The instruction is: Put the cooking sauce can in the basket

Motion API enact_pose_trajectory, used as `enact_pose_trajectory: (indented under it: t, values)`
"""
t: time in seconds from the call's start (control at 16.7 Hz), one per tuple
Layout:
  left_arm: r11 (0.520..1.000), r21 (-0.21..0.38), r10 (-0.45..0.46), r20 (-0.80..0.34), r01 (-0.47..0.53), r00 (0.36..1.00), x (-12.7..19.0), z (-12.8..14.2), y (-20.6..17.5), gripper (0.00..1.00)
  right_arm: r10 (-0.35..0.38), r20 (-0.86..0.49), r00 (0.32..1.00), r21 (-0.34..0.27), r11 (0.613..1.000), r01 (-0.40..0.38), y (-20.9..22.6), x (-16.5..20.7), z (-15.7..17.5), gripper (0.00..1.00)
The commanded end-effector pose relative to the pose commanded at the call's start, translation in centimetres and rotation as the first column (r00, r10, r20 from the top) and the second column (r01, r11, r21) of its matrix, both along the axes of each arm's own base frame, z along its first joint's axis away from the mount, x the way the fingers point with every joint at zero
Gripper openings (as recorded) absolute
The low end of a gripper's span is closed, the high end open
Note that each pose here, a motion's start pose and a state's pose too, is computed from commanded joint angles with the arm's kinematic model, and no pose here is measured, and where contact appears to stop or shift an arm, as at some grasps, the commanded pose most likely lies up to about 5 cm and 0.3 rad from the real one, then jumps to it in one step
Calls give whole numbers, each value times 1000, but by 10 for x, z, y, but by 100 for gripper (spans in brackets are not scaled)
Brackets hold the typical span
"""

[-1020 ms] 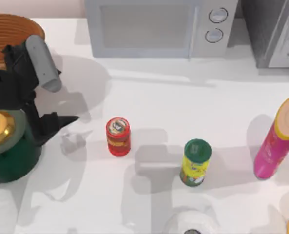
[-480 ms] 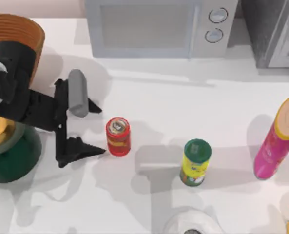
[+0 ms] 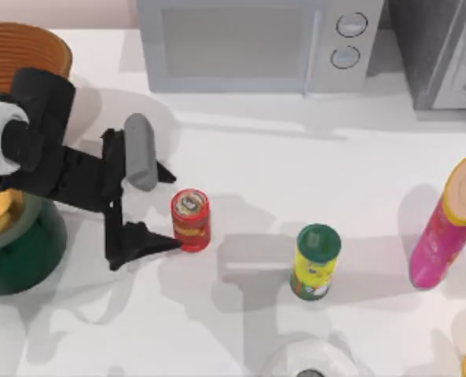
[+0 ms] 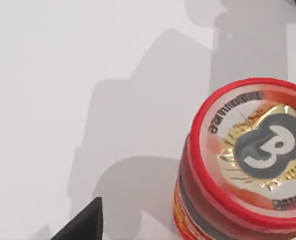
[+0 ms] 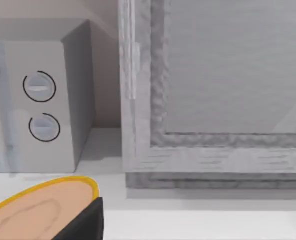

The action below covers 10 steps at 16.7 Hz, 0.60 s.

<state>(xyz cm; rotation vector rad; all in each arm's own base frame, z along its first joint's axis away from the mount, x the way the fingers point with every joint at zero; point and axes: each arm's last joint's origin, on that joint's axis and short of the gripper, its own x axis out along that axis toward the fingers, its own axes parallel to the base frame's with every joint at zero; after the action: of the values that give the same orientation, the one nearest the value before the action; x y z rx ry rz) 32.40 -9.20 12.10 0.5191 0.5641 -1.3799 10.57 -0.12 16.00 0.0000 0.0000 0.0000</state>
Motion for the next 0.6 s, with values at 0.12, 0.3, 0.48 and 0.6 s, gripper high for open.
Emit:
enact_pose_trajectory:
  t: [0.12,0.3,0.48,0.6]
  values:
    - [1000,0,0,-1,0,1000,3,-10,-13,100,0,0,1000,0,1000,0,0,0,0,100]
    - [1000,0,0,-1,0,1000,5,-27,-31,100,0,0,1000,0,1000,0,0,0,0,100]
    - [1000,0,1,-1,-1,1000,5,-38,-40,100,0,0,1000,0,1000,0,0,0,0,100]
    - [1000,0,0,-1,0,1000,5,-38,-40,100,0,0,1000,0,1000,0,0,0,0,100]
